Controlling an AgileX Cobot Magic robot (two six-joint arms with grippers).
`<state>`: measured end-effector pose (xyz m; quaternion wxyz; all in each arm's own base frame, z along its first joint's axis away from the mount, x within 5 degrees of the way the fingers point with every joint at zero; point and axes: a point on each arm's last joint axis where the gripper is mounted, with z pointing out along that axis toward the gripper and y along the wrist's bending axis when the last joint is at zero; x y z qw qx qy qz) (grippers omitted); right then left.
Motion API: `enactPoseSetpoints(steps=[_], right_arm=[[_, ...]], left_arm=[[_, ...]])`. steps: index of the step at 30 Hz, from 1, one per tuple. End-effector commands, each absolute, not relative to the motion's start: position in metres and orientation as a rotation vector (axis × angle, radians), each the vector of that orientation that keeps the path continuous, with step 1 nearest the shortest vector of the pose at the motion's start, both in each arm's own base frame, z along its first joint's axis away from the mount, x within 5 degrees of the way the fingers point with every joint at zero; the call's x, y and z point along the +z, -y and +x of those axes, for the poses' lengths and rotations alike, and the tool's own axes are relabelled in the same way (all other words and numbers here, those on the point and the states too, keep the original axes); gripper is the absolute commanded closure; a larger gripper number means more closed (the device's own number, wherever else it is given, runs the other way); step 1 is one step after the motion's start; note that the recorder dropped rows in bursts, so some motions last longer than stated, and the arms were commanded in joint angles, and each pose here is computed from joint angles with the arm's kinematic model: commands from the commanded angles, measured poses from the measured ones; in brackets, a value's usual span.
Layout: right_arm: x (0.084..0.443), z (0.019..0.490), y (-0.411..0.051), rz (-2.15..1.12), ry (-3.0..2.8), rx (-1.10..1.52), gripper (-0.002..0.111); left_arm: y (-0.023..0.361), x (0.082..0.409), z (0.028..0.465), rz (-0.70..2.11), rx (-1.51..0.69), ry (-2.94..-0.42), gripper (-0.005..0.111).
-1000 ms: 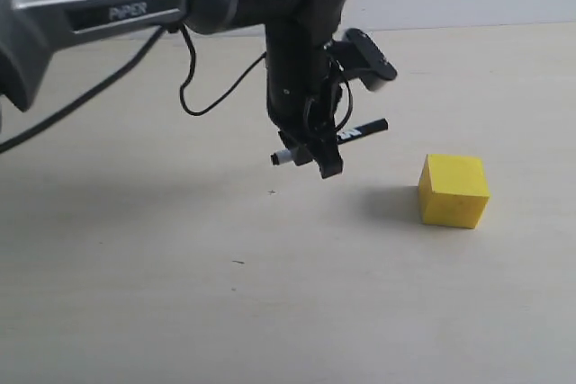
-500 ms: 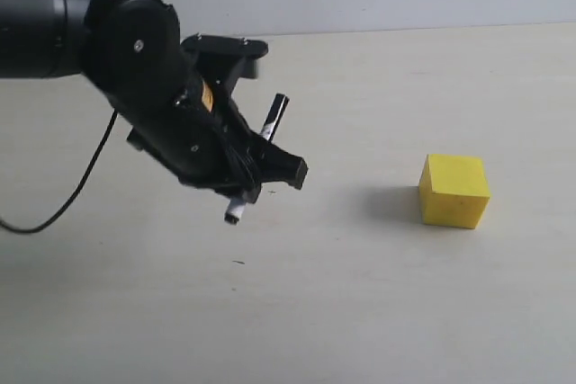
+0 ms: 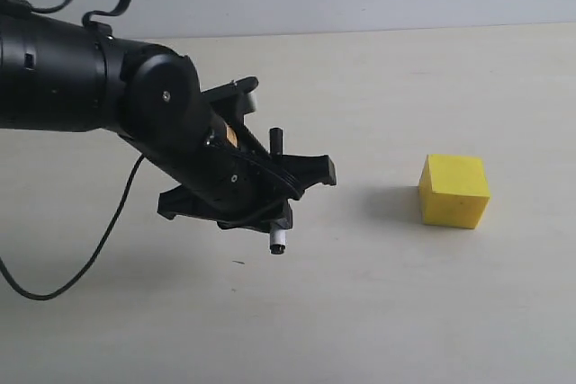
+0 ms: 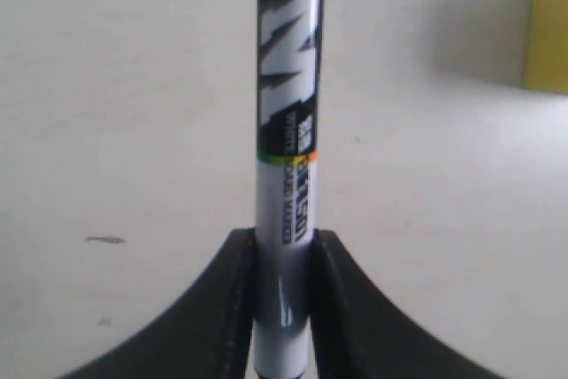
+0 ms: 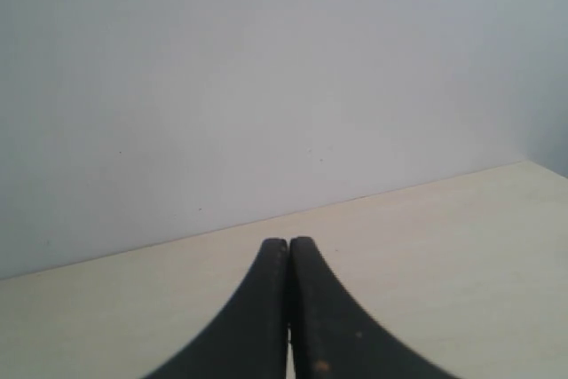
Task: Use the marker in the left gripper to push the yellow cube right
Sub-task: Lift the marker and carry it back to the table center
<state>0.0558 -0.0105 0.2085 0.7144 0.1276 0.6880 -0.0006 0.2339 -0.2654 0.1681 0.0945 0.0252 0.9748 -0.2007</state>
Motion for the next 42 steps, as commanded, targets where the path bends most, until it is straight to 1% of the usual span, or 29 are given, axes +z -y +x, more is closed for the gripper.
enactPoseSetpoints(steps=[1, 6, 13, 19, 26, 42], right_arm=[[0.208, 0.055, 0.011, 0.281, -1.517, -0.007, 0.108], [0.208, 0.055, 0.011, 0.281, -1.517, -0.007, 0.108], [0.208, 0.055, 0.011, 0.281, -1.517, -0.007, 0.108], [0.208, 0.055, 0.011, 0.281, -1.517, -0.007, 0.108], [0.208, 0.055, 0.011, 0.281, -1.517, -0.007, 0.108], [0.208, 0.055, 0.011, 0.28, -1.513, -0.007, 0.108]], left_arm=[[0.267, 0.155, 0.251, 0.028, -0.561, -2.901, 0.107], [0.273, 0.14, 0.263, 0.069, -0.498, -2.92, 0.107], [0.275, 0.125, 0.278, 0.05, -0.453, -2.959, 0.107], [0.273, 0.125, 0.283, 0.027, -0.455, -2.96, 0.107], [0.258, 0.123, 0.287, -0.024, -0.398, -3.037, 0.107], [0.261, 0.124, 0.285, -0.014, -0.464, -3.05, 0.107]])
